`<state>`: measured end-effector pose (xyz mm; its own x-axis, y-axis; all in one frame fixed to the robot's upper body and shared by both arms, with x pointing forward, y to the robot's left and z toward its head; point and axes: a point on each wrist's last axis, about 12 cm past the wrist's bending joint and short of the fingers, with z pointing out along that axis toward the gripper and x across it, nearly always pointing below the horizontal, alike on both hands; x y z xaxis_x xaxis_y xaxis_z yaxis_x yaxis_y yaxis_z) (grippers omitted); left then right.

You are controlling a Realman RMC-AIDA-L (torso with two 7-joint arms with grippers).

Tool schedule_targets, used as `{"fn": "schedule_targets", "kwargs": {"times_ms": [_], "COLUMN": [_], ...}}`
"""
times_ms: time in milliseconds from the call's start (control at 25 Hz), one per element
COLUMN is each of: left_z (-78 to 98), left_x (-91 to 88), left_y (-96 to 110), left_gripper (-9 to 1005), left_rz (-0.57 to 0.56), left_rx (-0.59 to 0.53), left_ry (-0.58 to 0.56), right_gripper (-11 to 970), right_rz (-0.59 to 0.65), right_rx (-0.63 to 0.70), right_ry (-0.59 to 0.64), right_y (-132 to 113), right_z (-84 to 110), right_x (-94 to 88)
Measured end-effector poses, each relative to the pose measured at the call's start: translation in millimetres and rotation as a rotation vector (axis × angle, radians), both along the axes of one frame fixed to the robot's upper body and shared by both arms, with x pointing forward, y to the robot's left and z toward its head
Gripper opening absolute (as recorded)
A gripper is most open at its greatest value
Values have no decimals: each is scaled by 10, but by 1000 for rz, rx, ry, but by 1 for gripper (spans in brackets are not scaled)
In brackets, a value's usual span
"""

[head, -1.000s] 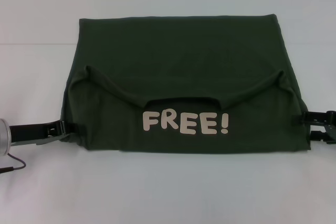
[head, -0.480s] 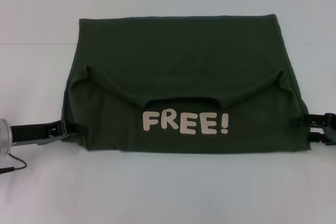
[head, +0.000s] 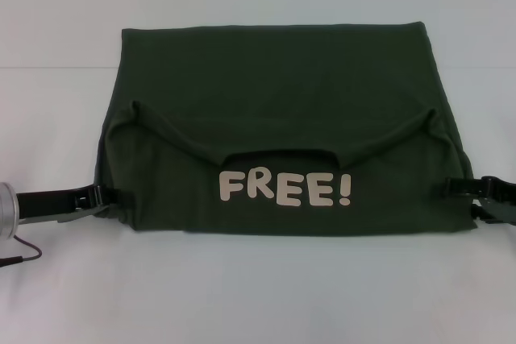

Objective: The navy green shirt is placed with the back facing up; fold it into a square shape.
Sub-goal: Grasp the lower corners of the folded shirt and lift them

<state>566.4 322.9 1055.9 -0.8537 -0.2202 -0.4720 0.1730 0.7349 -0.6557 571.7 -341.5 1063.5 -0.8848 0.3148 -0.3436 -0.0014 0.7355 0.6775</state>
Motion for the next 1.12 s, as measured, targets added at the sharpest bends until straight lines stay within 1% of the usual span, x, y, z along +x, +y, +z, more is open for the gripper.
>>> {"fn": "schedule_targets", "kwargs": {"times_ms": [240, 720, 1120], "left_z": [0, -3, -4], "left_x": [0, -4, -8], "left_y": [-3, 1, 12], "left_gripper": [38, 37, 37], "left_rz": [1, 5, 14], "left_rx": [-2, -5, -10], "left_ry": [0, 3, 3], "right_gripper": [897, 895, 716], "right_rz": [23, 31, 29], "right_rx": [-5, -10, -19], "right_ry": [2, 12, 17], "right_y": [81, 62, 25], "right_z": [-12, -16, -20], "right_x": [19, -5, -22]}}
